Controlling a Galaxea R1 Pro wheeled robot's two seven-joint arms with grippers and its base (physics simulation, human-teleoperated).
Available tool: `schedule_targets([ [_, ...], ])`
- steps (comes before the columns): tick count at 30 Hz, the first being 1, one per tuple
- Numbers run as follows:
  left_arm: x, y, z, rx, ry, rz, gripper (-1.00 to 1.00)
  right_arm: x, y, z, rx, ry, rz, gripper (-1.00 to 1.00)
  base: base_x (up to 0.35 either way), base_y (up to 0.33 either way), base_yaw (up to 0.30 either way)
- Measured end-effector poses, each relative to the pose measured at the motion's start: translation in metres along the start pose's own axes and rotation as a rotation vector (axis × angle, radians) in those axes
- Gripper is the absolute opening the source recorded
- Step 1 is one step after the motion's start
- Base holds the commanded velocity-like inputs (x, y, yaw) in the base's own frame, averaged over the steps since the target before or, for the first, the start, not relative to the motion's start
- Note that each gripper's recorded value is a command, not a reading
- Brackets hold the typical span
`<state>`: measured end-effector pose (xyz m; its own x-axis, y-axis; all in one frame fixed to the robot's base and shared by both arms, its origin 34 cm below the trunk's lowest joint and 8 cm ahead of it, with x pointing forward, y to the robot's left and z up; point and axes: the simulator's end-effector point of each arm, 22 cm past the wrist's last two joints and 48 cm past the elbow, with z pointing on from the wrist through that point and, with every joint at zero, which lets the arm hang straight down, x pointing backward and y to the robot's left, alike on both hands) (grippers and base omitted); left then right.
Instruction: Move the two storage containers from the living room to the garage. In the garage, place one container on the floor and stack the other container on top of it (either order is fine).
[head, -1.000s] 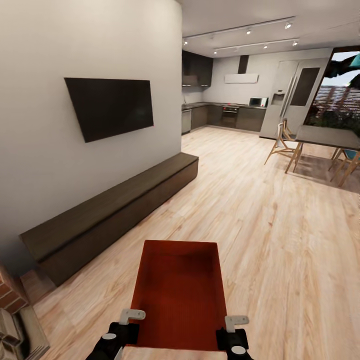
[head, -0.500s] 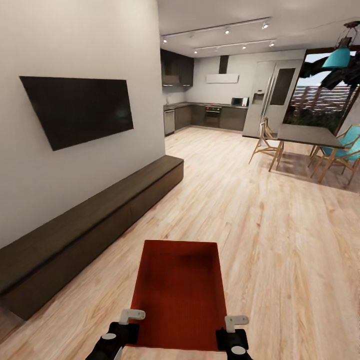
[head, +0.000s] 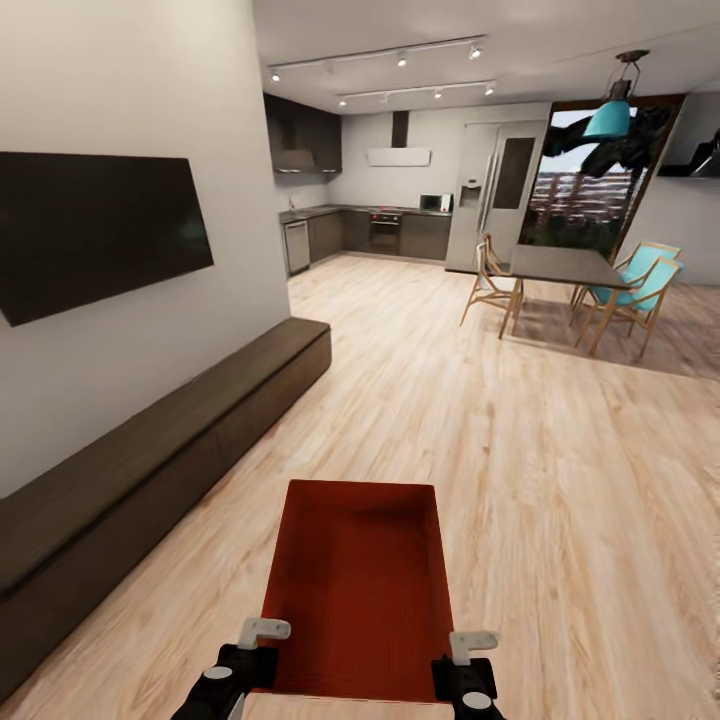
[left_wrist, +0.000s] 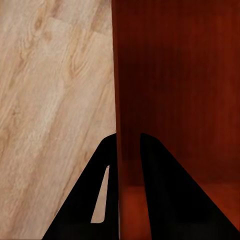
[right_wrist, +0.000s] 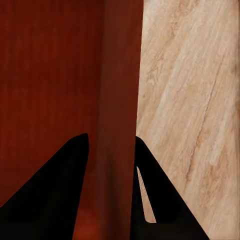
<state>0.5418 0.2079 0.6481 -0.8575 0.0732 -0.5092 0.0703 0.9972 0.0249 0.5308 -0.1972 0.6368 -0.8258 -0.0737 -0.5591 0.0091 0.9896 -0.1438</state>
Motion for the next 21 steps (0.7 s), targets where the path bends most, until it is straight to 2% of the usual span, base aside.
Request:
schedule_targets([
  [21, 0.0001, -0.0001, -0.0001, 0.0, 0.0, 0.001, -1.0, 0.0004, 0.0, -0.0002, 0.0, 0.0, 0.0, -1.0, 0.226, 0.0, -0.24],
])
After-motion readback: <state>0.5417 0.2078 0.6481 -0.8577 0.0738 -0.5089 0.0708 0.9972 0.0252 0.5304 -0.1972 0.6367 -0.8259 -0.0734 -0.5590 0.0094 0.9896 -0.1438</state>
